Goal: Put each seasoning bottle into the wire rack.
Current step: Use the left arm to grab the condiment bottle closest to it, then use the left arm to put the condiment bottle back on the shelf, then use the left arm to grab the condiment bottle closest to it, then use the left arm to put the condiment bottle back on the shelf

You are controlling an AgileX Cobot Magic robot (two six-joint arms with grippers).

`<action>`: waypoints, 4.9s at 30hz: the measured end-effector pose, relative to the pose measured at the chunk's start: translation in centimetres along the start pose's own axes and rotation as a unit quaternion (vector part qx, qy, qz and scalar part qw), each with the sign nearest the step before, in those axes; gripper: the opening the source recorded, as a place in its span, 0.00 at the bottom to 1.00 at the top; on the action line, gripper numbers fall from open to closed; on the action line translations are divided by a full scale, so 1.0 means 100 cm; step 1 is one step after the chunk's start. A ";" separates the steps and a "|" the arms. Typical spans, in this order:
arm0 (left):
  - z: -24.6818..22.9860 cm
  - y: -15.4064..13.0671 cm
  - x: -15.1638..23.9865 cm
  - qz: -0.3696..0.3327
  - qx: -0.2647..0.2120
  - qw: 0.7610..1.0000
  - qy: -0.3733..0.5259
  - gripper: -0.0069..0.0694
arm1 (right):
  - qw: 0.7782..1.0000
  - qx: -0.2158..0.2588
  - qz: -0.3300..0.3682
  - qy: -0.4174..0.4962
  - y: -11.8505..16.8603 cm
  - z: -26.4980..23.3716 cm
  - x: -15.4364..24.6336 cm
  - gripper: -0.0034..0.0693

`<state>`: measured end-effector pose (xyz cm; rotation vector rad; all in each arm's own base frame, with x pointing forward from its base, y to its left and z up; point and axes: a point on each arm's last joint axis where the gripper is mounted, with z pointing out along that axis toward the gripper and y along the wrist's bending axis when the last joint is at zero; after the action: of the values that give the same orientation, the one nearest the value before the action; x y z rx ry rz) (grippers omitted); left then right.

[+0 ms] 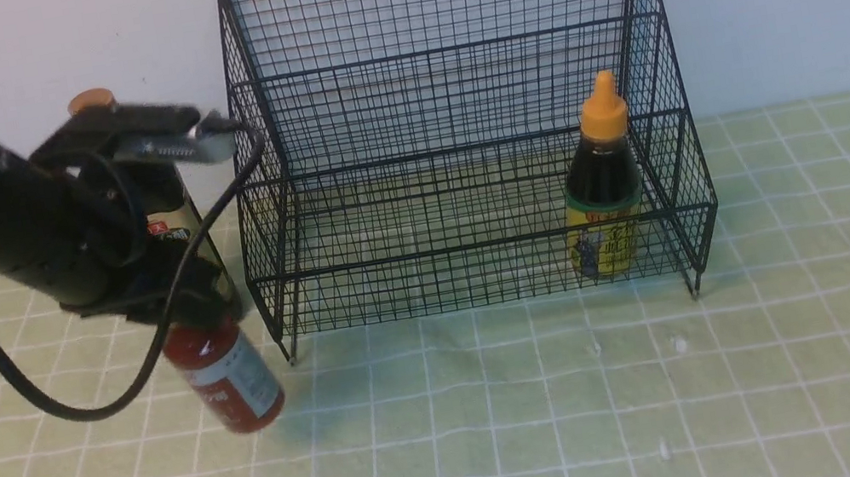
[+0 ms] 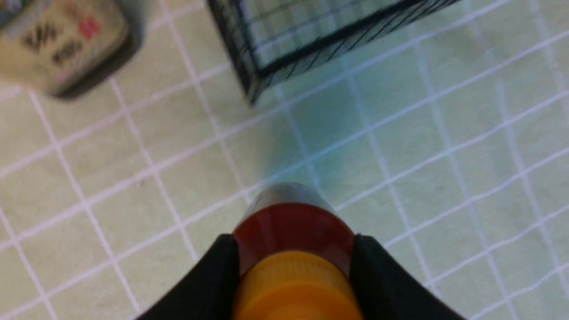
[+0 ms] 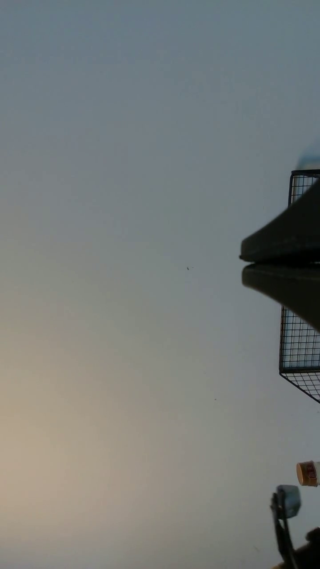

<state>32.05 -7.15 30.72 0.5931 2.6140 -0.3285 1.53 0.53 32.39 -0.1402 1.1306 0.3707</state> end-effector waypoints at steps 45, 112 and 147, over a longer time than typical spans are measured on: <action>0.074 -0.036 -0.091 0.059 -0.057 0.997 -0.011 0.70 | 1.000 0.000 0.000 0.000 0.000 0.000 0.000 0.03; 0.015 0.073 -0.107 -0.108 -0.204 0.973 -0.016 0.51 | 1.000 0.000 0.000 0.000 0.000 0.000 0.000 0.03; -0.139 -0.002 -0.136 -0.047 -0.197 0.945 -0.257 0.51 | 1.000 0.000 0.000 0.000 0.000 0.000 0.000 0.03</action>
<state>37.92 -7.72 49.24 0.2046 2.1159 0.0205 1.53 0.53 32.39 -0.1402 1.1306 0.3707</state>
